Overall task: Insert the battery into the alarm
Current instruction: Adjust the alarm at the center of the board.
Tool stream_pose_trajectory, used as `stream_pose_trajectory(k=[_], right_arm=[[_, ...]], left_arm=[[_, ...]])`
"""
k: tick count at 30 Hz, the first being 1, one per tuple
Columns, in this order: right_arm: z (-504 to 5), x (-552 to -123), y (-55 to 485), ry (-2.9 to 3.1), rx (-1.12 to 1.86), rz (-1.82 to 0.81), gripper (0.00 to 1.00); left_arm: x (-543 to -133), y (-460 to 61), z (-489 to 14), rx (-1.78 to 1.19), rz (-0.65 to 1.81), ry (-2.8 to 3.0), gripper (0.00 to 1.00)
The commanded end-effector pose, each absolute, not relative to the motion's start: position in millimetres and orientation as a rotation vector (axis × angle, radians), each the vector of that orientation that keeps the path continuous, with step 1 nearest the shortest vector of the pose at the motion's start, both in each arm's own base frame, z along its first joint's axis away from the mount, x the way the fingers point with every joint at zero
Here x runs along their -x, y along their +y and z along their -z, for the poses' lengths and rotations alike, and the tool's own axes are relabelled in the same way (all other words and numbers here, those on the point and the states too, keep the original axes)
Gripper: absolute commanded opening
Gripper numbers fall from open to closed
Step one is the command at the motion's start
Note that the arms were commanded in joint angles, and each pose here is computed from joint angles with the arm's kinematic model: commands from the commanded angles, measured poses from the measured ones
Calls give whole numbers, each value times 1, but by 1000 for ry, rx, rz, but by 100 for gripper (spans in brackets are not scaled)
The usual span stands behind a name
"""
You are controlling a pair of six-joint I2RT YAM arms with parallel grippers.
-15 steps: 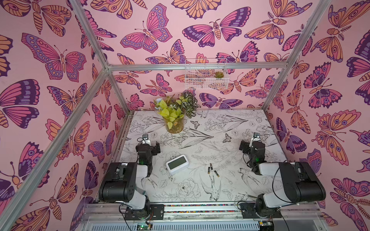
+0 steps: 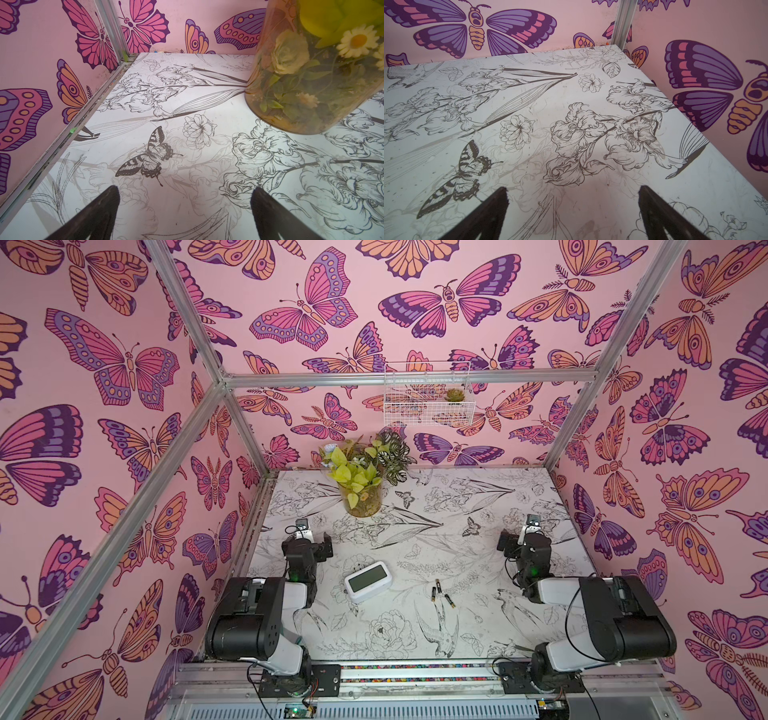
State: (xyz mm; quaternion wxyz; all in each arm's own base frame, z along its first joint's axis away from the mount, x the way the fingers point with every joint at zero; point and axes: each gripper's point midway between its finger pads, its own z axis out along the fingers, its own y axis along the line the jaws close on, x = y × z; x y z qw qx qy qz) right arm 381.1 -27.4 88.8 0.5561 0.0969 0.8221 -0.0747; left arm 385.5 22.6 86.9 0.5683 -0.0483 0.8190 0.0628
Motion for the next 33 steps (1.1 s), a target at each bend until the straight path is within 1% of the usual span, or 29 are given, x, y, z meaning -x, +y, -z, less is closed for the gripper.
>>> stream_pose_trajectory(k=[1,11,14,15,16,18,19,20,22,23,27,33], right_arm=[[-97,-389,-28,1917,-214,178,99],[-99,-389,-27,1908,-209,178,99],[-125,-387,-17,1897,-140,171,99],[-142,-384,-18,1915,-161,175,99],[-158,-380,-23,1931,-219,174,99],[-189,-369,-33,1950,-362,163,99],[-198,-365,-34,1959,-417,140,99],[-201,-358,-37,1981,-495,121,99],[-201,-346,-37,2031,-607,68,99],[-201,-346,-30,2045,-595,11,99],[-199,-347,8,2055,-484,-252,99],[-193,-335,62,2081,-326,-611,99]], left_arm=[[-390,23,-91,108,-160,1906,100],[-390,23,-91,108,-159,1906,100],[-384,22,-102,109,-205,1886,100],[-385,18,-119,85,-211,1831,100],[-374,16,-119,75,-260,1835,100],[-361,13,-153,110,-337,1778,100],[-355,17,-164,192,-314,1769,100],[-349,24,-175,331,-253,1766,100],[-333,32,-177,552,-112,1758,100],[-330,25,-178,553,-5,1758,100],[-324,-37,-182,316,390,1832,100],[-294,-95,-149,320,716,2132,100]])
